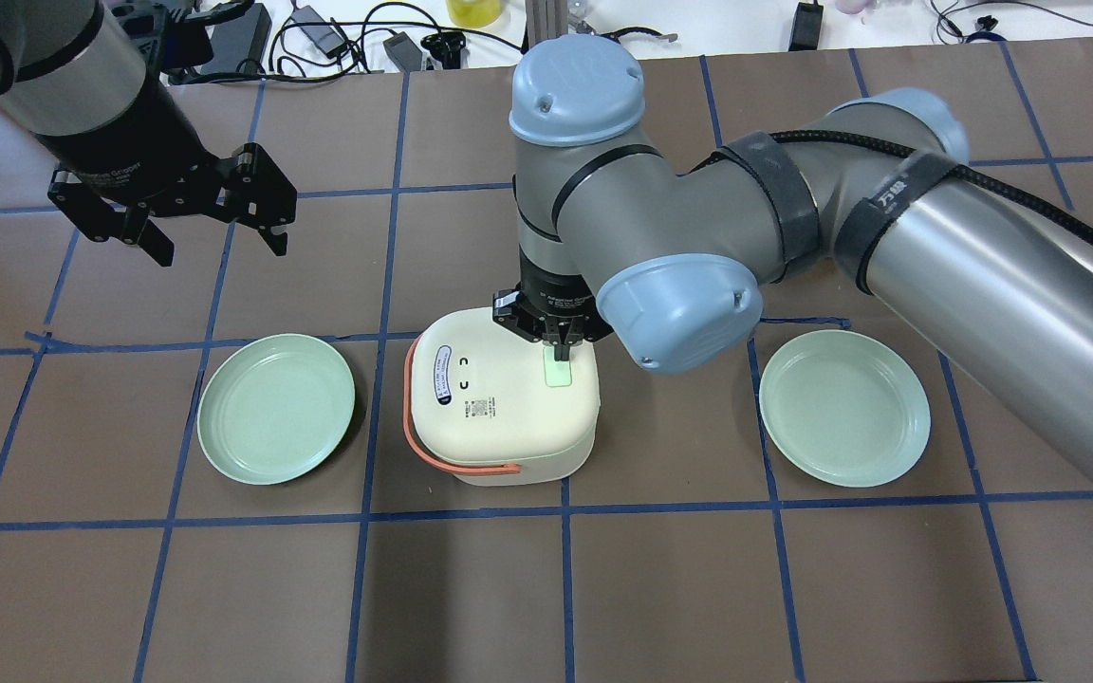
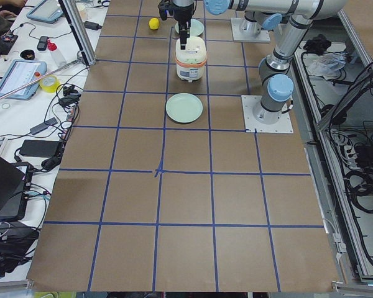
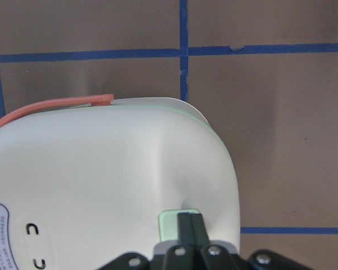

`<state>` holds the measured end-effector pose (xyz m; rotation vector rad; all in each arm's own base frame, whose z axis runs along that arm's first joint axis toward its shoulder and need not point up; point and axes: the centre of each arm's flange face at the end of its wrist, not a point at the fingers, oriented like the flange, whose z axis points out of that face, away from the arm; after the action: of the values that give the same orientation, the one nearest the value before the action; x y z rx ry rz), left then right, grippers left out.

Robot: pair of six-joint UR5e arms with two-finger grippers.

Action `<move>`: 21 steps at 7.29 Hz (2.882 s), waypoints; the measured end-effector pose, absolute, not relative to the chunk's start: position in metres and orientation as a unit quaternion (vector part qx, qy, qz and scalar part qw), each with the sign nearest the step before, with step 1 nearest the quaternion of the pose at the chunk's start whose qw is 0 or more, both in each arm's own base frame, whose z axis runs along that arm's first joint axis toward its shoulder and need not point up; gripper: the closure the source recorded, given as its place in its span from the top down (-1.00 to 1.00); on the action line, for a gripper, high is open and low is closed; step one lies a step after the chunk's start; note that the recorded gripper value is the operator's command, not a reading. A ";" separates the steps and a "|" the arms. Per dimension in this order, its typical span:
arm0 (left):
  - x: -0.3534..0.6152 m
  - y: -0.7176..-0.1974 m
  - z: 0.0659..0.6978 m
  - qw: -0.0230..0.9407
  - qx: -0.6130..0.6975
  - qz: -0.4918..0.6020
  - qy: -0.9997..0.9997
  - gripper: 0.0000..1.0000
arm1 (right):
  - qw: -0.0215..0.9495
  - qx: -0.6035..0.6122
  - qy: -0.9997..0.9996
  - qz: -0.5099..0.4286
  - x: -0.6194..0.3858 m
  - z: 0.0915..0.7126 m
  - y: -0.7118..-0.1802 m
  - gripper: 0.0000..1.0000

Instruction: Press rice cooker button

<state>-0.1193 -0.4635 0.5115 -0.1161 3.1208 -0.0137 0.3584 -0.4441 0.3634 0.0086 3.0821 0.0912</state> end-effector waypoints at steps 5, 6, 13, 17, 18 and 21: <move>-0.119 -0.464 0.511 0.009 -0.037 -0.004 0.999 1.00 | 0.026 -0.007 0.999 0.034 0.360 0.357 -0.441 -0.39; -0.119 -0.464 0.511 0.009 -0.037 -0.004 0.999 1.00 | 0.022 -0.007 0.999 0.026 0.359 0.364 -0.443 0.91; -0.119 -0.463 0.511 0.009 -0.038 -0.004 0.999 1.00 | -0.021 -0.045 0.998 -0.025 0.246 0.496 -0.520 1.00; -0.119 -0.463 0.511 0.009 -0.038 -0.004 0.999 1.00 | -0.018 -0.035 0.997 -0.060 0.192 0.530 -0.542 1.00; -0.119 -0.463 0.511 0.009 -0.037 -0.004 0.999 1.00 | -0.017 -0.030 0.997 -0.074 0.187 0.535 -0.546 1.00; -0.119 -0.464 0.511 0.009 -0.037 -0.004 0.999 1.00 | 0.004 -0.010 0.996 -0.090 0.167 0.541 -0.554 1.00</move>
<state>-0.1193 -0.4635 0.5113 -0.1161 3.1207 -0.0132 0.1670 -0.5544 0.5405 -0.0324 3.1203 -0.2825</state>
